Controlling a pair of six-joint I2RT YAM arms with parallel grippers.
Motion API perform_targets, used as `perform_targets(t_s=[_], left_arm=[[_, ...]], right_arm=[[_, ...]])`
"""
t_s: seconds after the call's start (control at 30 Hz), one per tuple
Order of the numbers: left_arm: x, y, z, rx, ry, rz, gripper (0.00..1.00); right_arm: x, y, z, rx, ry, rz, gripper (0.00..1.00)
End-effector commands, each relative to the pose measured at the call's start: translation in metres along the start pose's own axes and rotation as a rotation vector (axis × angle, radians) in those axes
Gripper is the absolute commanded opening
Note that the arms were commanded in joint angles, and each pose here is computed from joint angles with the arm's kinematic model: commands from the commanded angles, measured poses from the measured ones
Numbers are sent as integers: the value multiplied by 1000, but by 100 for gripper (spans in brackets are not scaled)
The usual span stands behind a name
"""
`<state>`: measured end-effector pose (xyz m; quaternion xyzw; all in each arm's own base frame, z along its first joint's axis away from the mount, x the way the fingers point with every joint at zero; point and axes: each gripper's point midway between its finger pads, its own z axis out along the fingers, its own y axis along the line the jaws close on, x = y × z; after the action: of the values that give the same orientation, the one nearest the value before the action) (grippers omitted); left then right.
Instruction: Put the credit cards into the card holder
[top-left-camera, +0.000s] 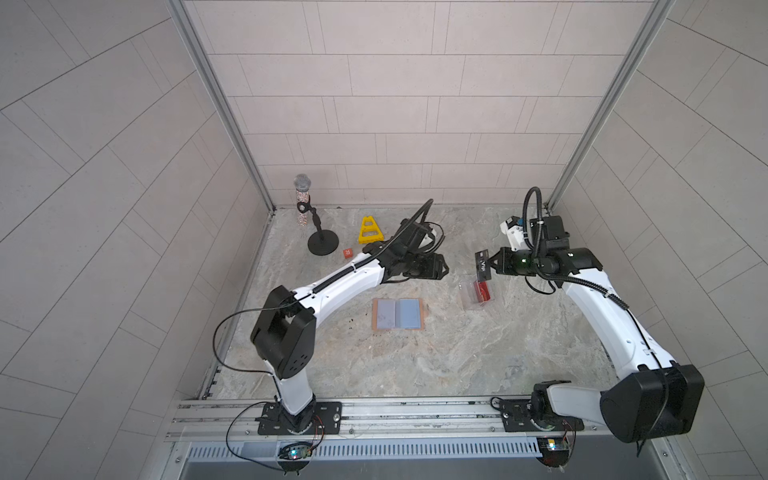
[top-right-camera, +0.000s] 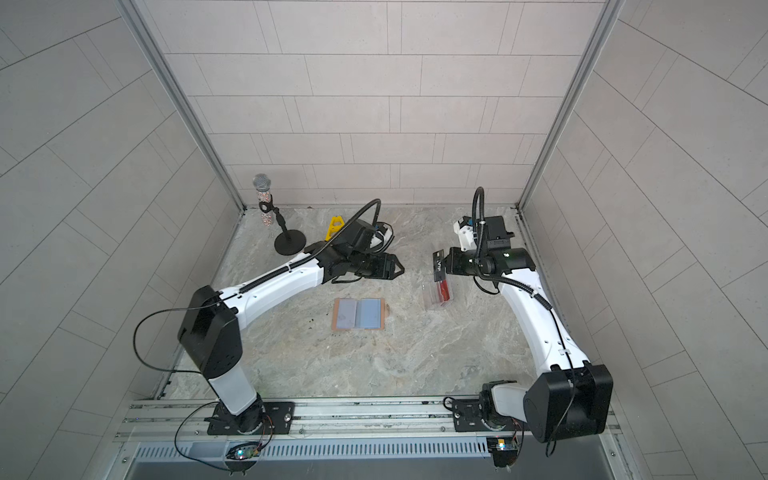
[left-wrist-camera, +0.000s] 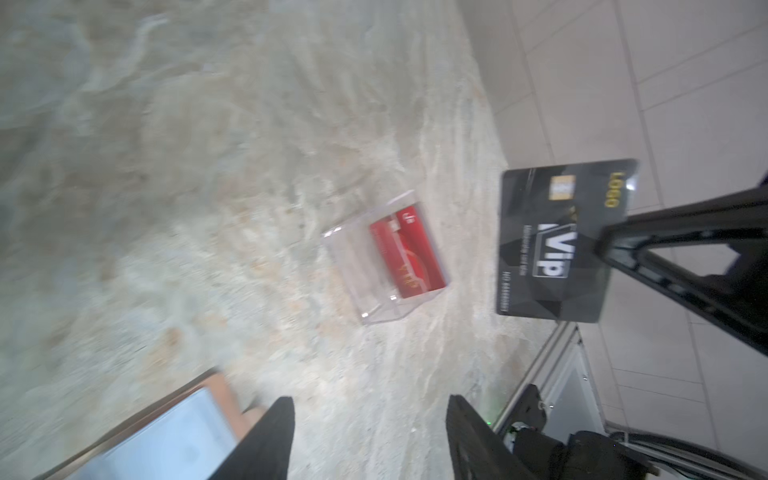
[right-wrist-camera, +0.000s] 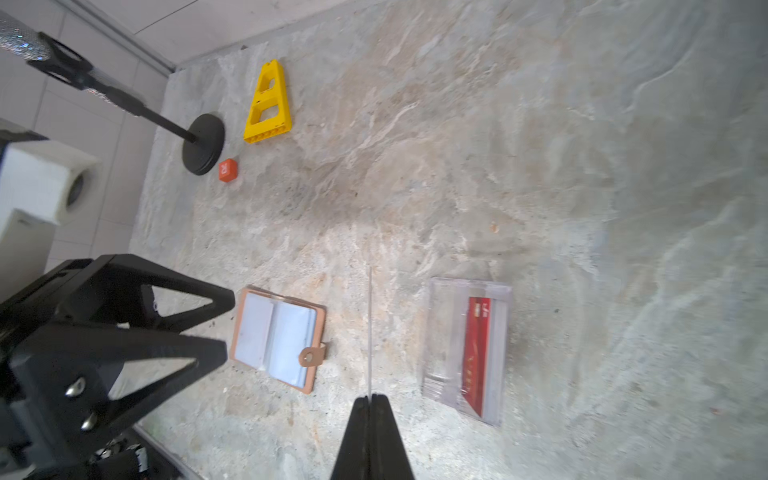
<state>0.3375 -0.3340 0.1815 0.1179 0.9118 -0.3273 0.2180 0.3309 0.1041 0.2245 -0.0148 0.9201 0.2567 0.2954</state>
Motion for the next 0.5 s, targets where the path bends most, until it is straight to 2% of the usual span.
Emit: perform_targets(t_s=[0.0,0.3,0.47], left_arm=[[7,48,-24,-113,-32,-32,64],[71,148,-69,-310,-7,-168,63],[102,167,-66,-326,34,-202,62]], right_arm=[[8,22,19,-105,26,16,0],[41,58,65,-184,92,40,0],[63,77,92,-210,141,55,0]])
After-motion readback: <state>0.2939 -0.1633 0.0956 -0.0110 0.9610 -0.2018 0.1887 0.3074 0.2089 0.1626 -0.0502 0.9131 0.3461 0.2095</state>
